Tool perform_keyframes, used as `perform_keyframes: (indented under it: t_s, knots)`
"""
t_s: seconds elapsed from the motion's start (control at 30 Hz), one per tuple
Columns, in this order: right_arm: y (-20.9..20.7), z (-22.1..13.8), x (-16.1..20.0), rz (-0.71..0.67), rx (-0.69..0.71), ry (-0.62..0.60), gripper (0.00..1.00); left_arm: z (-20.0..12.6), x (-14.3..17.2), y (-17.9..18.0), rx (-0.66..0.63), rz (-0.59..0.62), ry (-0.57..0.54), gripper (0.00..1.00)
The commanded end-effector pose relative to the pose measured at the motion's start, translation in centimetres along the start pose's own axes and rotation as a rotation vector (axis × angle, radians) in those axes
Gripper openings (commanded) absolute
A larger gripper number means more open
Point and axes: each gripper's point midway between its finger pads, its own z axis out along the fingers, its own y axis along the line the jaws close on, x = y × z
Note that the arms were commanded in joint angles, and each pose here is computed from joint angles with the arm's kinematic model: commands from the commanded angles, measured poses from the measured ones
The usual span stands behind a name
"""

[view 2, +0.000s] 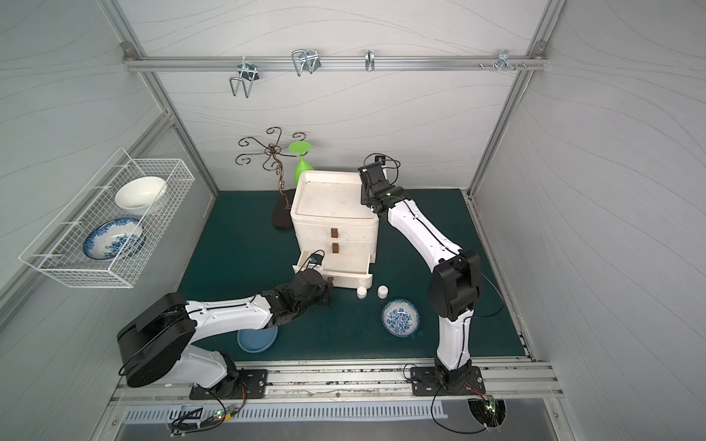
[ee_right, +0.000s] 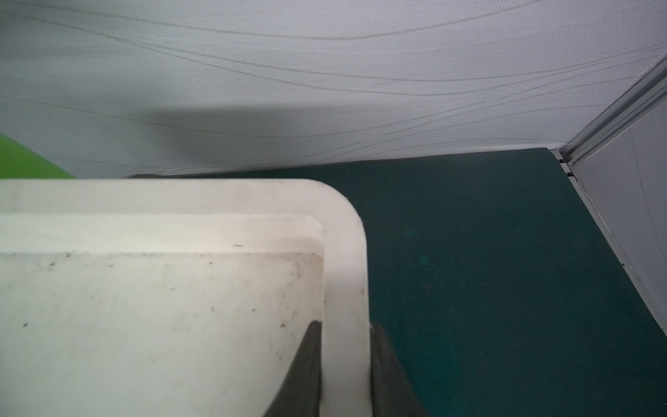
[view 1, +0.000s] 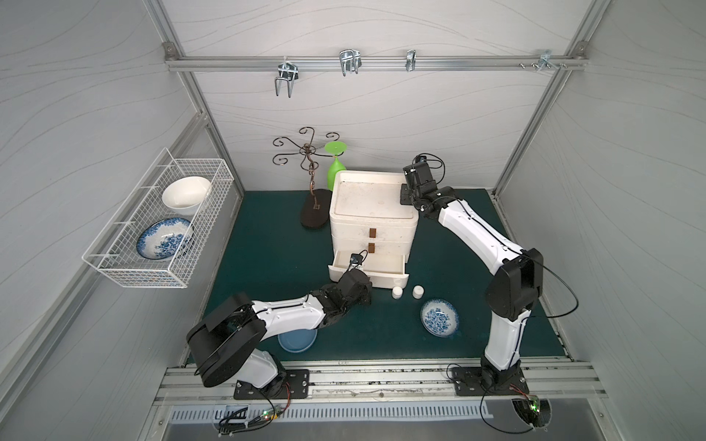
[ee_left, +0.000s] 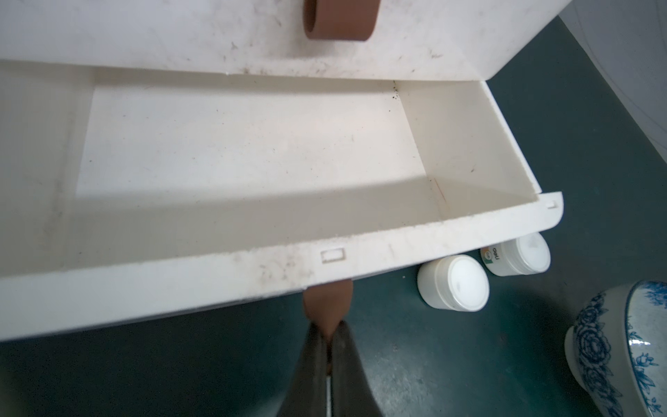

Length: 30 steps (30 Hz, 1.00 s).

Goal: Put the paint cans in the drawer according to color
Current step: Open the drawer in the storage box.

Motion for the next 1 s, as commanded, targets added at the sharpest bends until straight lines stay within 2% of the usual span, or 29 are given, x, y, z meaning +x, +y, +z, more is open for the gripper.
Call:
perform_keyframes:
  t_s: [0.0,0.3,0.5,0.57,0.63,0.73,0.83,0.97]
  knots:
    - [-5.3,5.7,5.7,-0.043,0.192,0.163,0.00,-0.2,-1.0,-2.0,0.041,-0.007,-0.028,0.00]
    - [-6.2,7.4,5.1,-0.063,0.233,0.151,0.00,0.1,0.0,-3.1,0.041,0.010,-0.015,0.00]
    - [-5.7,7.4,5.9,-0.041,0.182,0.166,0.00,0.7,0.2,-2.9,0.011,0.007,-0.015,0.01]
    - [-5.5,6.8,5.9,-0.034,0.156,0.165,0.06,0.7,-0.1,-2.9,0.000,0.013,-0.022,0.11]
    - [-5.4,5.9,5.8,-0.031,0.132,0.164,0.21,0.4,-0.6,-3.0,0.003,0.016,-0.036,0.21]
    - [-5.3,3.7,5.2,-0.016,0.065,0.157,0.32,-0.5,-1.6,-3.2,0.008,0.024,-0.062,0.32]
    - [-5.5,0.4,4.3,-0.019,0.006,0.145,0.43,-1.9,-2.5,-3.2,0.019,0.024,-0.085,0.42]
    - [-5.8,-5.0,5.0,-0.045,-0.064,0.169,0.53,-4.1,-2.6,-3.2,0.058,-0.004,-0.099,0.59]
